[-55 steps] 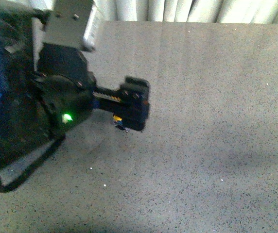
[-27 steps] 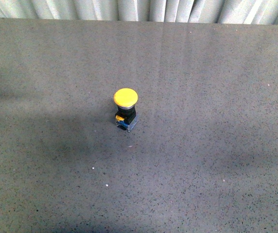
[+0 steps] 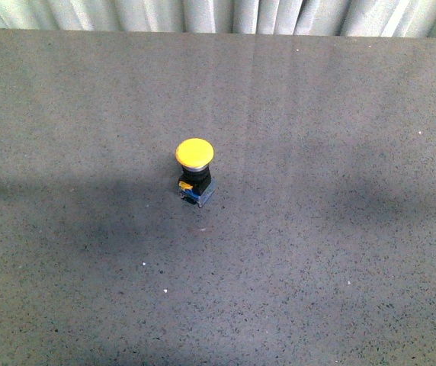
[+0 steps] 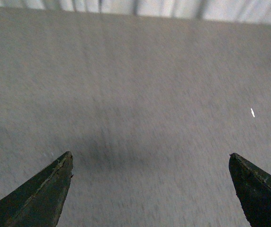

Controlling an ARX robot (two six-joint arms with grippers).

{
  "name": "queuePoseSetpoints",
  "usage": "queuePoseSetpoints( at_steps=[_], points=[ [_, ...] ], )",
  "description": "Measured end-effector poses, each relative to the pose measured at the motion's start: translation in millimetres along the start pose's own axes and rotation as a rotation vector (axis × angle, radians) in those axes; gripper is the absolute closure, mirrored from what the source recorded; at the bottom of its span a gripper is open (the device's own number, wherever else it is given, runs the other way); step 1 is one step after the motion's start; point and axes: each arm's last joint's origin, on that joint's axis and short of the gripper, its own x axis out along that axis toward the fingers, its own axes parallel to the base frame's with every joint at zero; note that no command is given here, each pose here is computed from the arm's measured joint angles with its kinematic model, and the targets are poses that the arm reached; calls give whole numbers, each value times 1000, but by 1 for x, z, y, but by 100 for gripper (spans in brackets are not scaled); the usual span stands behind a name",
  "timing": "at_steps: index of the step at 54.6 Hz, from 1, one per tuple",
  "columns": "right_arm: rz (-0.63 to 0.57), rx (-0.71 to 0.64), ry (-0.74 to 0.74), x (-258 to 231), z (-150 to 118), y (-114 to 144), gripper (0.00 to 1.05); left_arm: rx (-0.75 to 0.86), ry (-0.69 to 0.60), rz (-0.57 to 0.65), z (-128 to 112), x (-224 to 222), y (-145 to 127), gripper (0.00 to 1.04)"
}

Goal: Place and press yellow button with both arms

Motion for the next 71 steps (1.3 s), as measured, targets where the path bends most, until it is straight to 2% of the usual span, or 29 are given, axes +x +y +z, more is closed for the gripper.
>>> queuePoseSetpoints(
  at_steps=[3, 6, 9, 17, 24, 32, 44, 51, 64, 71],
  points=[
    [88, -75, -27, 30, 24, 9, 9, 0, 3, 1, -1, -7, 0, 103],
    [138, -114, -27, 46, 32, 17, 9, 0, 1, 1, 0, -10, 0, 103],
    [275, -190, -10, 77, 42, 41, 9, 0, -3, 1, 1, -15, 0, 103],
    [473, -333, 38, 122, 46, 97, 9, 0, -2, 1, 1, -24, 0, 103],
    [578, -415, 43, 142, 47, 137, 9, 0, -3, 1, 1, -31, 0, 103],
    [621, -453, 35, 158, 50, 170, 10, 0, -10, 1, 3, -36, 0, 103],
    [646, -422, 66, 172, 43, 195, 40, 0, -19, 1, 6, -43, 0, 103],
    [689, -386, 101, 168, 38, 204, 61, 0, -24, 1, 7, -47, 0, 103],
    [691, -318, 179, 167, 34, 204, 103, 0, -27, 0, 8, -55, 0, 103],
    [686, -292, 204, 169, 31, 199, 103, 0, -27, 0, 8, -58, 0, 103]
  ],
)
